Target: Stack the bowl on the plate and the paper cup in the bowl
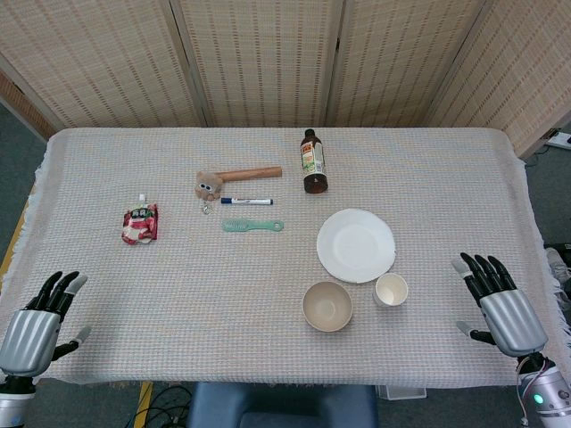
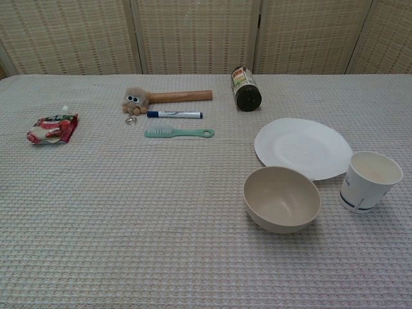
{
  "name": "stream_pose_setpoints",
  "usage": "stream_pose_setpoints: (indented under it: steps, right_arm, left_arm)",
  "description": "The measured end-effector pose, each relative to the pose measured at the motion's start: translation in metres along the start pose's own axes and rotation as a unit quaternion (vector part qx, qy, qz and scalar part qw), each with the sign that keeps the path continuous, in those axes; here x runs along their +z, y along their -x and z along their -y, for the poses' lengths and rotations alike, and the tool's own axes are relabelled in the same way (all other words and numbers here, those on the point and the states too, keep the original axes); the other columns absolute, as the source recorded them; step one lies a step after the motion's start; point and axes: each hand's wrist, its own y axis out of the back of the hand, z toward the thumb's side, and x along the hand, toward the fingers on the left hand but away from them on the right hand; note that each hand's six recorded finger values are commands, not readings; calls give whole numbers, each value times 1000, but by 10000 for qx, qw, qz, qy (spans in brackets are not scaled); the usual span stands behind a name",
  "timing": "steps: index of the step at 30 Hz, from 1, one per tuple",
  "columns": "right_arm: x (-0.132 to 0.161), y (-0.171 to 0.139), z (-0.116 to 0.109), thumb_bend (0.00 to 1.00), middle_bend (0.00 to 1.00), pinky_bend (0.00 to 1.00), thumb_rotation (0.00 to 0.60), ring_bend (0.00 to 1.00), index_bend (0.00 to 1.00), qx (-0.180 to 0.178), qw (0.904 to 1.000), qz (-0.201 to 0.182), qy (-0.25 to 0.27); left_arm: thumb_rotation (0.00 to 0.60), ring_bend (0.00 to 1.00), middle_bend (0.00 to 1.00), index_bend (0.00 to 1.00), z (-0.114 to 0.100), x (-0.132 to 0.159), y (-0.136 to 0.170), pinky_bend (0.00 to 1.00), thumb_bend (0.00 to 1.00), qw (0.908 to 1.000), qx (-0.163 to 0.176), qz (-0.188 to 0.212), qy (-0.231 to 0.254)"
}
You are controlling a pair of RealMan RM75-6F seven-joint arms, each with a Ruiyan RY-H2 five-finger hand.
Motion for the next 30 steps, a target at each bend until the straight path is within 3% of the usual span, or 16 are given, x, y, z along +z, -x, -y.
stream_pose_setpoints:
  steps: [10, 17, 23, 30]
  right_arm:
    - [1, 3, 5, 109, 0, 0, 600, 0, 0, 127, 9999, -33, 99]
    - [18, 3, 5, 107, 0, 0, 600, 0, 0, 308, 9977, -399, 457]
    - [48, 16, 0, 90, 0, 0, 600, 0, 0, 426, 9951, -814, 361]
    - [95, 43, 7, 52, 0, 0, 600, 0, 0, 1166, 9821, -1444, 311]
  left_arm:
    - [600, 111, 157, 150, 1, -1, -3, 449, 258, 10000, -6, 1, 21]
    - [600, 111, 157, 151, 2, 0, -4, 449, 258, 10000, -24, 39, 39]
    - [600, 111, 157, 154, -4, -1, 0, 449, 258, 9999, 91, 12, 75]
    - [600, 111, 157, 156, -11, 0, 4, 449, 258, 9997, 240, 61, 61]
